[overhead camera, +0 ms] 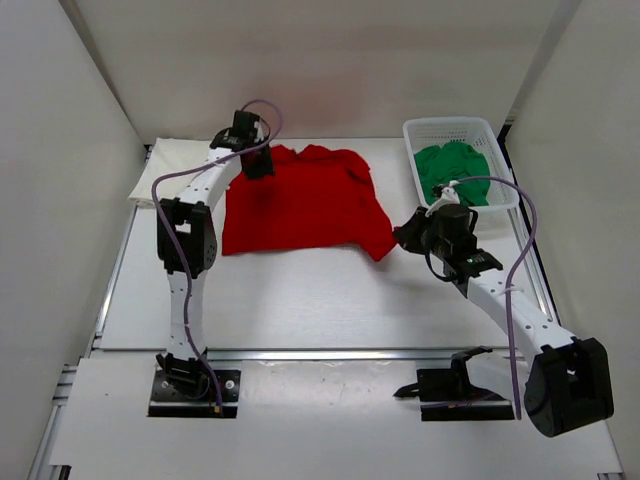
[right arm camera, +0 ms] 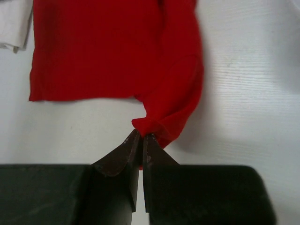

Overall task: Fold and stack the t-shirts
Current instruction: Flatten out the tshirt

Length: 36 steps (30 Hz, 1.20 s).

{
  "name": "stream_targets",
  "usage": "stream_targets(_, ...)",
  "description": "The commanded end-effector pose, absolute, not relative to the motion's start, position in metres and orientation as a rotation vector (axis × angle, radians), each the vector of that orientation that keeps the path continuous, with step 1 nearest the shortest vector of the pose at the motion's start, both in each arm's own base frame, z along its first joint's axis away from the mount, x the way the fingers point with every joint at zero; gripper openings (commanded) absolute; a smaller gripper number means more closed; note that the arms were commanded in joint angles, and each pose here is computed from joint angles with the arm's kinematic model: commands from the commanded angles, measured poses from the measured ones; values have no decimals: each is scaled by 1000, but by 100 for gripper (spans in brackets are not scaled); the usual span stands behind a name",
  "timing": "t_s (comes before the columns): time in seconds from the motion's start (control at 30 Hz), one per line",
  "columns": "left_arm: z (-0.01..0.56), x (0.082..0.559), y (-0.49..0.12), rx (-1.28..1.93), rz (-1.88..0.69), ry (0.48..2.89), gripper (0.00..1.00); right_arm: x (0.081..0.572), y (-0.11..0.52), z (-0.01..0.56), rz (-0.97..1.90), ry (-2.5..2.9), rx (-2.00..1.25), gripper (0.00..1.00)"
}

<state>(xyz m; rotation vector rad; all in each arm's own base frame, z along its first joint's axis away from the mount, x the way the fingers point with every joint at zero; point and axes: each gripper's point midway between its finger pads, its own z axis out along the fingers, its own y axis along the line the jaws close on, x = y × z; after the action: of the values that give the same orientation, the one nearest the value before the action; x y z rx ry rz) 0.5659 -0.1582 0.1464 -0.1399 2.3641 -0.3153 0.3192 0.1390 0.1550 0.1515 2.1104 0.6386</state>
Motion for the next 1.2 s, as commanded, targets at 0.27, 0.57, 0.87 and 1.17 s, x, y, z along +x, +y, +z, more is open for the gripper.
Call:
stream_targets(0.27,180,439,-92,-379,-578,2256,70,315,160,157,747,2013,85,0)
stream_targets(0.57,75,360,-35,-769,-485,2231,49,290,172,152,767,2018,4,0)
stream_targets(0.87,43,365,-15,-942,-418,2183,55,287,157,156,766,1992,23,0)
stream_targets(1.17,24,379,1,-1047,-373,2115,43,287,157,156,777,1991,31,0)
